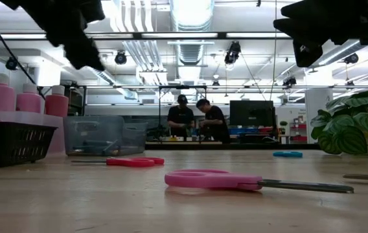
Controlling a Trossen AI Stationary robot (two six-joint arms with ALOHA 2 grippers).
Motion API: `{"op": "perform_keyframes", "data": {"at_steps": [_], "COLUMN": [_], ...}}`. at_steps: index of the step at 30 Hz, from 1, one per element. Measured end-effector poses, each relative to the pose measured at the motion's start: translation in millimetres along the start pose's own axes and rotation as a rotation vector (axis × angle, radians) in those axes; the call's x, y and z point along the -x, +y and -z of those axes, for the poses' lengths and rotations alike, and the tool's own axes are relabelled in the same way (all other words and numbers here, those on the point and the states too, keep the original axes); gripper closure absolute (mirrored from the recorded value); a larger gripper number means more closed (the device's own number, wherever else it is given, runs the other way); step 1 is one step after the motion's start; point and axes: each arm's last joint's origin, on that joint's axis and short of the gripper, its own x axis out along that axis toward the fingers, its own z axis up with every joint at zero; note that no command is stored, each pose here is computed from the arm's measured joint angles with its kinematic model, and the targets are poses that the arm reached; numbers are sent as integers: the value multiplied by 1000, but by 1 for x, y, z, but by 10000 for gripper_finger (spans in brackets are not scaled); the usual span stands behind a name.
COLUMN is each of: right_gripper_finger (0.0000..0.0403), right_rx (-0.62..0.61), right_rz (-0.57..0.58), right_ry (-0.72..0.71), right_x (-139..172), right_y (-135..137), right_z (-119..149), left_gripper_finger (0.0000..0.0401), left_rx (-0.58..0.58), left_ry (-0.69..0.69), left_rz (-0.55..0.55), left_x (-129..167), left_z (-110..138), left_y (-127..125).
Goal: Pick & Place Paint Supplies
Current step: Put the red scissors into the black basket
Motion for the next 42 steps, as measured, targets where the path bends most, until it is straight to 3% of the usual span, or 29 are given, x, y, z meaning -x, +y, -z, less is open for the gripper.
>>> {"op": "perform_keyframes", "data": {"at_steps": [5,14,25,34,42], "right_gripper_finger": [294,294,294,294,294], "right_rx": [0,2,2,2,2], "right_rz": [0,1,1,1,1], "right_ry": [1,4,4,4,4], "right_x": [0,0,0,0,0], "right_y": [0,0,0,0,0], "right_z": [0,0,0,0,0], "left_gripper_finger": [236,236,236,229,229], "left_rx": [51,-54,-140,-159,-78], "left_ry": [124,50,205,295,369], "left_rz": [-179,-160,-246,-307,-258], "left_x": [1,-23,-94,-138,-159], "left_z": [-1,-30,-39,-27,-23], "left_y": [-12,-51,-65,-52,-29]}}
